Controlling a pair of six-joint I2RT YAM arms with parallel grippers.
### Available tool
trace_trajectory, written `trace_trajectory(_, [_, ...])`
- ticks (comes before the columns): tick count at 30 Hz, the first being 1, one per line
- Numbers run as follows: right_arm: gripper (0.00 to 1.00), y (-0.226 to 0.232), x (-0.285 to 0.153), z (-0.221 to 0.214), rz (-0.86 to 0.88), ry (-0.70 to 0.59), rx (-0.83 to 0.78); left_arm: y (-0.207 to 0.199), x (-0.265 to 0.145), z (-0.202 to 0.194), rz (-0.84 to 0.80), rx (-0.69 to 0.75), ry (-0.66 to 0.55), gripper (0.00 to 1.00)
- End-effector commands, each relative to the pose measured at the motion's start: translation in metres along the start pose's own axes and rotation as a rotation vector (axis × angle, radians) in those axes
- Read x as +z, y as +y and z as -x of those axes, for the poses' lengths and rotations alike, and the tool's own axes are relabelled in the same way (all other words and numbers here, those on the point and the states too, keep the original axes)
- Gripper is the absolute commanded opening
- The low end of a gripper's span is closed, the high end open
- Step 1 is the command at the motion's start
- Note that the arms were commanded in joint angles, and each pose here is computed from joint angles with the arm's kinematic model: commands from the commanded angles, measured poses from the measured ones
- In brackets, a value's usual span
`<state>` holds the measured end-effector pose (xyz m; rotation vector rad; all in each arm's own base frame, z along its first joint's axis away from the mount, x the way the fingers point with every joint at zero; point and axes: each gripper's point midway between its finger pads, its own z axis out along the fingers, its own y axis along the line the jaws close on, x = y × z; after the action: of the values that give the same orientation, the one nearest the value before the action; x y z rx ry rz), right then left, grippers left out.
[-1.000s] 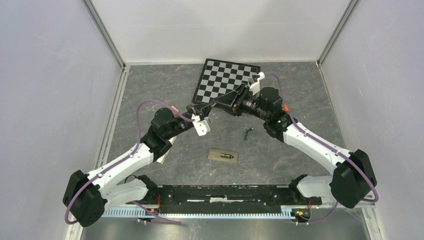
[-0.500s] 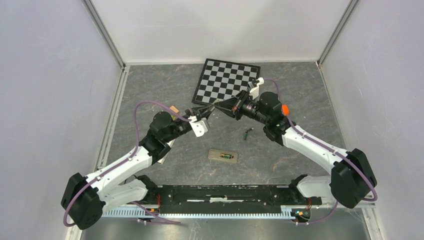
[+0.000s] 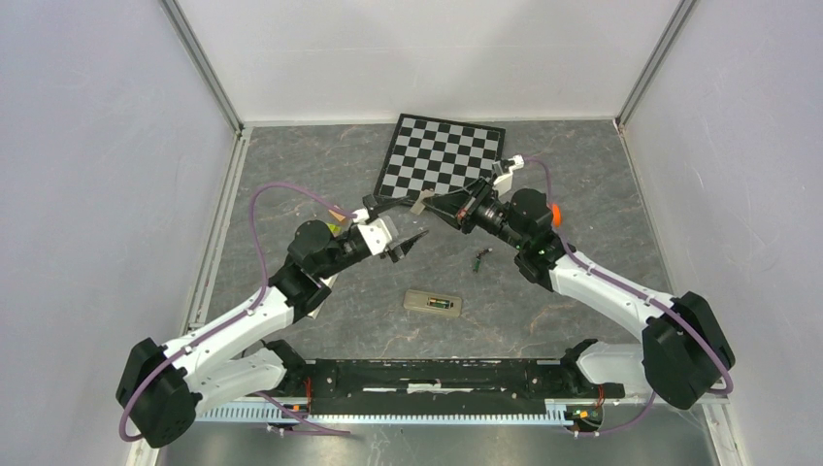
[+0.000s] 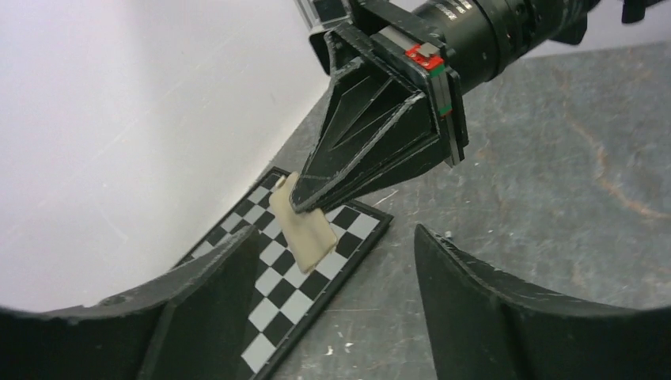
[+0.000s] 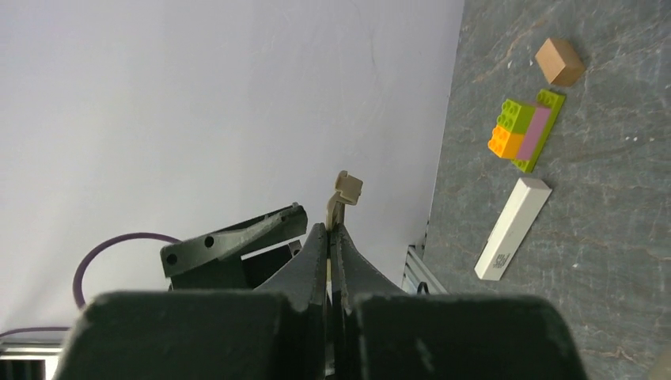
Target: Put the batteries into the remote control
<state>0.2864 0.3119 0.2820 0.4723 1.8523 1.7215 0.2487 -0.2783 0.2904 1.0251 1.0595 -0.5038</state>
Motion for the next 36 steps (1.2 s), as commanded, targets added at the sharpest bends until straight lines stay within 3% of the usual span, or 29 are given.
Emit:
trace_trajectory(1, [0.00, 0.034, -0.014, 0.019, 0.146, -0.109, -0.090, 0.010, -0.004, 0.032, 0.083, -0.260, -0.080, 0.85])
trace_trajectory(4, [0.00, 0.038, -0.021, 0.025, 0.183, -0.148, -0.130, 0.022, -0.009, 0.034, 0.200, -0.562, -0.047, 0.97])
trace_trajectory(6, [0.00, 0.039, -0.027, 0.029, 0.202, -0.175, -0.152, 0.029, -0.008, 0.034, 0.267, -0.772, 0.024, 1.00])
trace_trajectory(9, [0.00, 0.042, -0.037, 0.033, 0.238, -0.221, -0.180, 0.018, 0.003, 0.044, 0.212, -0.989, 0.084, 1.00])
trace_trajectory(13, [0.00, 0.055, -0.045, 0.034, 0.298, -0.243, -0.218, 0.016, 0.015, 0.051, 0.230, -1.298, 0.072, 0.99])
trace_trajectory(18, [0.00, 0.069, -0.052, 0.031, 0.366, -0.238, -0.228, 0.011, 0.031, 0.041, 0.202, -1.576, 0.094, 0.86])
trace_trajectory(24, [0.00, 0.071, -0.052, 0.025, 0.395, -0.202, -0.200, 0.006, 0.046, 0.051, 0.075, -1.654, 0.038, 0.62])
trace_trajectory(32, [0.00, 0.064, -0.051, 0.022, 0.400, -0.183, -0.172, 0.005, 0.044, 0.056, 0.054, -1.639, 0.040, 0.44])
trace_trajectory(36, [0.00, 0.063, -0.050, 0.021, 0.399, -0.180, -0.171, 0.002, 0.046, 0.054, 0.029, -1.670, 0.056, 0.21])
